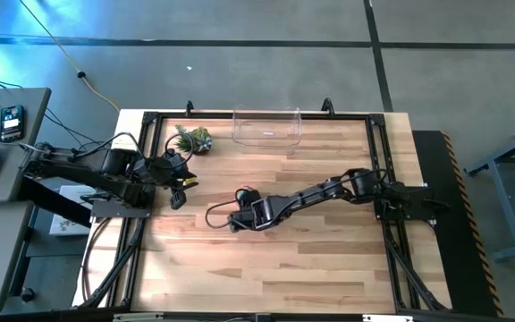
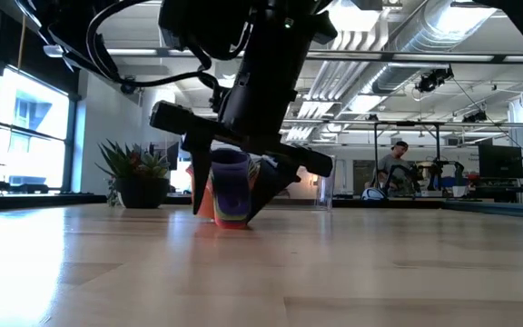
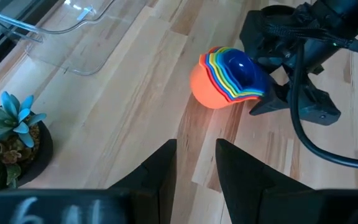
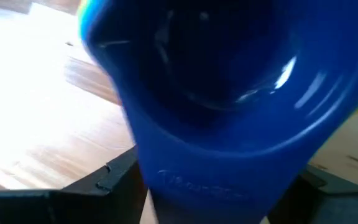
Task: Nest measuring cups in basket
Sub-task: Put the nested measuring cups into the transparent bin
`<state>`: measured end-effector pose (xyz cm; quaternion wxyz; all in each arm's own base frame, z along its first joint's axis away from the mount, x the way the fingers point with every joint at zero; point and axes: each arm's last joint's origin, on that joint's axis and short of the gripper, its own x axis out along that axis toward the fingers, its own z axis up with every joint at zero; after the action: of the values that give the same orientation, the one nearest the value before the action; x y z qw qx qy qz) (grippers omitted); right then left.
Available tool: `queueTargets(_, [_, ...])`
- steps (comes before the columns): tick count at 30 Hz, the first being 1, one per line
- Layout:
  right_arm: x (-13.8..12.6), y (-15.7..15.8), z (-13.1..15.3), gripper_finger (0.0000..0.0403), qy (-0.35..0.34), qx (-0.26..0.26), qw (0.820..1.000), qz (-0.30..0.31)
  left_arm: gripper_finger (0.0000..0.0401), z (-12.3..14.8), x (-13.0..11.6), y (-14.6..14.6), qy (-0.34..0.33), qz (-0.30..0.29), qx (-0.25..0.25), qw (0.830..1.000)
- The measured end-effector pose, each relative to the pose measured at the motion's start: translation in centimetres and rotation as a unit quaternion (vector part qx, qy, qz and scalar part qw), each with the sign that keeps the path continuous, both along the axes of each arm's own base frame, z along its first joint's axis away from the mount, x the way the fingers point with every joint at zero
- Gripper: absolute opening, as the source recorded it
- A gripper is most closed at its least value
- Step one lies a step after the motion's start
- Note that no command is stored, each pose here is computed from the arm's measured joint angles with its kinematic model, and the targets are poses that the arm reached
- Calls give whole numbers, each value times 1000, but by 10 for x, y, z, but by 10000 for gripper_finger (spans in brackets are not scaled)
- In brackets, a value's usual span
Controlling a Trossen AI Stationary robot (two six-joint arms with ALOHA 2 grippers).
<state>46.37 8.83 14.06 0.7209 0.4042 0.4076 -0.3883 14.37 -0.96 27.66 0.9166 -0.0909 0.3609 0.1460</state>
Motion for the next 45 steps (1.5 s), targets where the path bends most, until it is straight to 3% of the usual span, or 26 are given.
queueTargets(12, [0, 0, -1, 126, 6, 14, 1000, -1, 104, 0, 0, 0, 2, -7, 7, 1000])
queueTargets(23, [3, 0, 0, 109, -10, 46, 999, -7, 104, 0, 0, 0, 3, -10, 10, 1000])
queueTargets(32, [11, -2, 2, 29, -45, 82, 996, 3, 104, 0, 0, 0, 3, -10, 10, 1000])
queueTargets(45, [18, -5, 10, 28, -82, 101, 991, 12, 104, 0, 0, 0, 8, -25, 25, 999])
